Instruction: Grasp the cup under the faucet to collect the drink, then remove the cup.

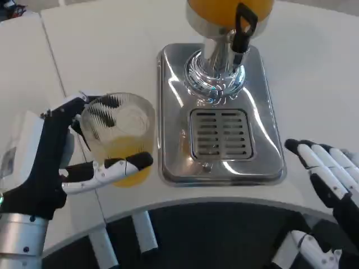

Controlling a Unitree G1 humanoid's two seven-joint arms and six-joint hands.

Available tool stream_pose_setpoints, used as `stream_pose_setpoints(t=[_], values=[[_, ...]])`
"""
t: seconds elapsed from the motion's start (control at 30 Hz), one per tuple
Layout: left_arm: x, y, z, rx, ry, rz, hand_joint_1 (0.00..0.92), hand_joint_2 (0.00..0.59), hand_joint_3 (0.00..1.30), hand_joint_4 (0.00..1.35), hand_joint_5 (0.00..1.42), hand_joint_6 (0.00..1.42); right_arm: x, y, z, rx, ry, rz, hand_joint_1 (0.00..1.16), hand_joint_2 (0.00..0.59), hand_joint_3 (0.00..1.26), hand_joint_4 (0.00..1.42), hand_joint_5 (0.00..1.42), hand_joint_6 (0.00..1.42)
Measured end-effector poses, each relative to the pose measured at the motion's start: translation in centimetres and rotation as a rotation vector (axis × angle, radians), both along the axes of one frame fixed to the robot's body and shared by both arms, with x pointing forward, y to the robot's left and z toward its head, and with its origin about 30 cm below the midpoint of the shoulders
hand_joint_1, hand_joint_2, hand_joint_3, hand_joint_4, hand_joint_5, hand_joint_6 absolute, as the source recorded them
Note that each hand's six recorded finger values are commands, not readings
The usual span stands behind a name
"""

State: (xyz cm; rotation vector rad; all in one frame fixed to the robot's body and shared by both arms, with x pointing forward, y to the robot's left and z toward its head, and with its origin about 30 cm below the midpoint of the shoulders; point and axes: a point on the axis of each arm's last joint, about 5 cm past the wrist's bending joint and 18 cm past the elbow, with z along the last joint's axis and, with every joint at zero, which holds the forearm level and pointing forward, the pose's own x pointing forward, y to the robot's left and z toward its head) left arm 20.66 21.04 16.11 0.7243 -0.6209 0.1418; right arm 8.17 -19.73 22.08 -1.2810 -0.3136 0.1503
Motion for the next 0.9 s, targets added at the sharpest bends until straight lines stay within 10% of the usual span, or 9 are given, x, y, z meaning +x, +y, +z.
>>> stream_pose_setpoints(t=[0.43, 0.9], values=[[-3.4, -1.2, 0.2, 0.015, 0.015, -0.142, 0.771, 0.000, 1.21, 1.06, 1.42, 1.42, -0.3, -1.03, -1.60, -0.101, -0.045, 0.131, 0.15, 0.578, 0.00, 0.00, 0.00, 0.00], [-6.5, -2.1, 0.0, 0.036, 0.056, -0.230, 0.782, 0.000, 1.21, 1.06, 1.42, 1.42, -1.2, -1.77, -0.50, -0.124, -0.106, 0.240, 0.13, 0.586, 0.00, 0.00, 0.00, 0.00]])
